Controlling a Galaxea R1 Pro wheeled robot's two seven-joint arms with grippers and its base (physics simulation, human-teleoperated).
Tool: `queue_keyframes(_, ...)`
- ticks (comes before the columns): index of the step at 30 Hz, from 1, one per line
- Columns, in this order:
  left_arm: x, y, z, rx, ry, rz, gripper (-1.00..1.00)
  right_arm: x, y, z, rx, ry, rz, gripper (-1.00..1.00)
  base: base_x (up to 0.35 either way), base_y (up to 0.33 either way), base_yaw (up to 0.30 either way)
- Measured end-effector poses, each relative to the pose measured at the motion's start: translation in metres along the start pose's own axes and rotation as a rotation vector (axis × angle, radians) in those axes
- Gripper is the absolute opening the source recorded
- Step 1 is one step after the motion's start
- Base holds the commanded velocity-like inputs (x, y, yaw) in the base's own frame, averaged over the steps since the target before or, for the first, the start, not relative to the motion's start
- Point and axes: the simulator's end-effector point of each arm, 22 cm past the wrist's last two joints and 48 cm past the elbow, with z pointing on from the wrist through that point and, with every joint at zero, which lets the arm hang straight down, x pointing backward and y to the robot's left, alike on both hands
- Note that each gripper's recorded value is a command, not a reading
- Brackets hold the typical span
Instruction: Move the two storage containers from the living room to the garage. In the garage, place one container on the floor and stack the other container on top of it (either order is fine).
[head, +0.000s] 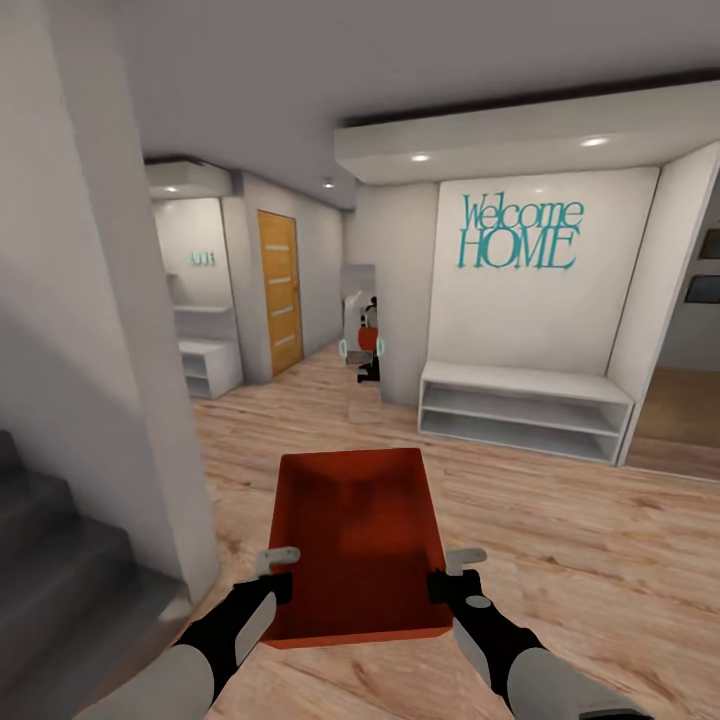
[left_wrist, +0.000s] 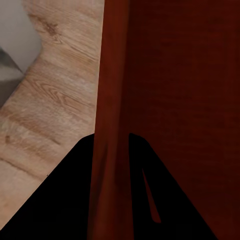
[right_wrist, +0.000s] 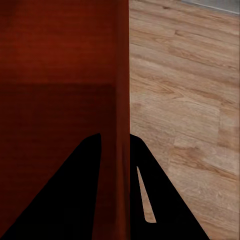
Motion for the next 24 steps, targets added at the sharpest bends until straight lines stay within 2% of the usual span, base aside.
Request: queue_keyframes(24, 0.0001, -0.0006, -0.0002, -0.001, 0.0, 0.0, -1.0, 0.0001, -0.0007, 0.0001, -0.001, 0.0, 0.0, -1.0, 0.322, 0.0, 0.0)
